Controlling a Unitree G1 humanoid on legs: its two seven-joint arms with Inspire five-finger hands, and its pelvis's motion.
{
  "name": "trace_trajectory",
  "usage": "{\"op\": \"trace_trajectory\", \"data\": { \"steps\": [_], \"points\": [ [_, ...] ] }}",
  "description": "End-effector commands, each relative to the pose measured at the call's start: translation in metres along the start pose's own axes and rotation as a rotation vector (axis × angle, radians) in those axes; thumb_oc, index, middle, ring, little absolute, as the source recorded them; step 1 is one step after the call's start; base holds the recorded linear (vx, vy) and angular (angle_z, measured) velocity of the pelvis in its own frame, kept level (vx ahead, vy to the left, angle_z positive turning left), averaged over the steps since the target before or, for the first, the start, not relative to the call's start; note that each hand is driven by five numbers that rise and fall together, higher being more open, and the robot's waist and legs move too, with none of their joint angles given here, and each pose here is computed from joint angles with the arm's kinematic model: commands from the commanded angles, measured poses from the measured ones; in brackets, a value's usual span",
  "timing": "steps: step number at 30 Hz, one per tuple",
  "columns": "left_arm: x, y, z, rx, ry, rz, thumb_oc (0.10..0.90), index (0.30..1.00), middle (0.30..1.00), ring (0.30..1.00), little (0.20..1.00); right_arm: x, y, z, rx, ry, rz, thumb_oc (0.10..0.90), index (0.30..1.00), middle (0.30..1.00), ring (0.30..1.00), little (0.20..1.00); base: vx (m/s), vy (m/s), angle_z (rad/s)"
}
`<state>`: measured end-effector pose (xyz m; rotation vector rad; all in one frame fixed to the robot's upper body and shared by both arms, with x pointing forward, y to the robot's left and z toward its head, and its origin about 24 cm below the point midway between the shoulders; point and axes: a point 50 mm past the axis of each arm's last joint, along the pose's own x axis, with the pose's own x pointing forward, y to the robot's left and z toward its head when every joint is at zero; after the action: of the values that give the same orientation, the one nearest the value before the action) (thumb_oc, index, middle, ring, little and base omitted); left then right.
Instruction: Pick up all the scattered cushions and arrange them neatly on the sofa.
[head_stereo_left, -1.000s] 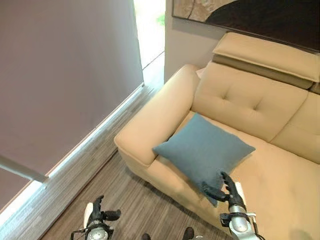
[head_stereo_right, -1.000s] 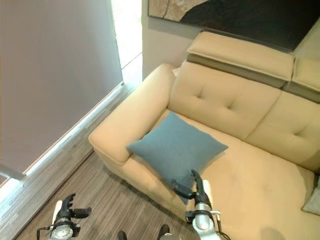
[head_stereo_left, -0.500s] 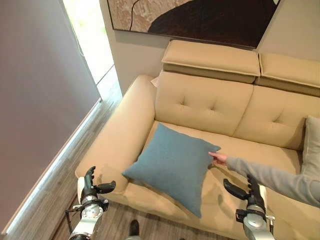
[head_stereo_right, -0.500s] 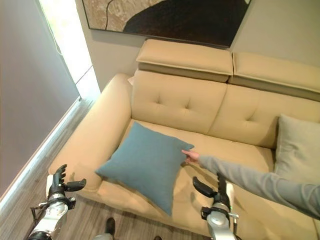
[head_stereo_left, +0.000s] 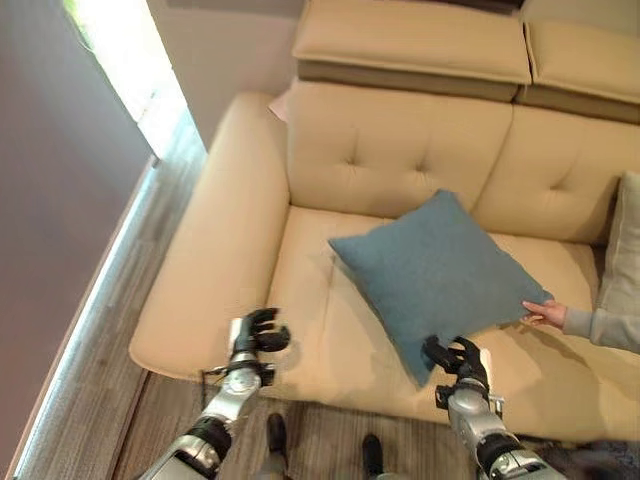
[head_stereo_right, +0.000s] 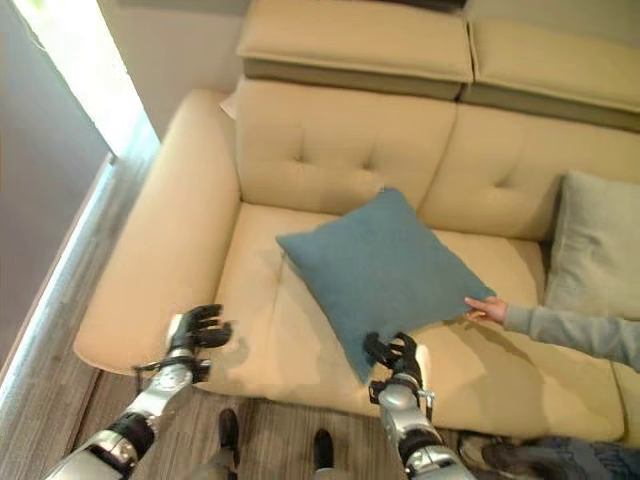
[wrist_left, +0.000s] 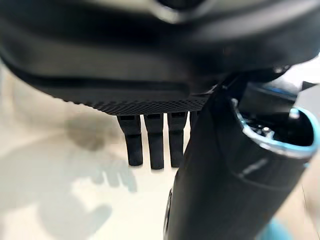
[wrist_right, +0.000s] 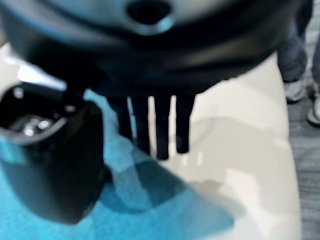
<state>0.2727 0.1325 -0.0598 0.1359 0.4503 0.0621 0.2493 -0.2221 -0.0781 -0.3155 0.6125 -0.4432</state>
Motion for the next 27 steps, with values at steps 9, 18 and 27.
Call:
{"op": "trace_trajectory", "data": {
  "steps": [9, 18, 27],
  "points": [
    [0.01, 0.028, 0.069, 0.004, -0.306, -0.004, 0.4, 0.3, 0.3, 0.3, 0.3, 0.006, -0.038, 0.015, 0.056, -0.133, -0.047, 0.8, 0.9, 0.9, 0.9, 0.9, 0.05, -0.034, -0.04],
    [0.011, 0.066, 0.035, -0.014, -0.155, 0.114, 0.4, 0.3, 0.3, 0.3, 0.3, 0.01, -0.077, -0.023, 0.146, 0.029, -0.151, 0.8, 0.9, 0.9, 0.9, 0.9, 0.04, -0.029, 0.01],
    [0.005, 0.073, 0.029, -0.071, -0.156, 0.146, 0.4, 0.3, 0.3, 0.3, 0.3, -0.003, -0.062, -0.016, 0.242, -0.062, -0.079, 0.8, 0.9, 0.9, 0.9, 0.9, -0.01, -0.004, 0.03]
  ]
}}
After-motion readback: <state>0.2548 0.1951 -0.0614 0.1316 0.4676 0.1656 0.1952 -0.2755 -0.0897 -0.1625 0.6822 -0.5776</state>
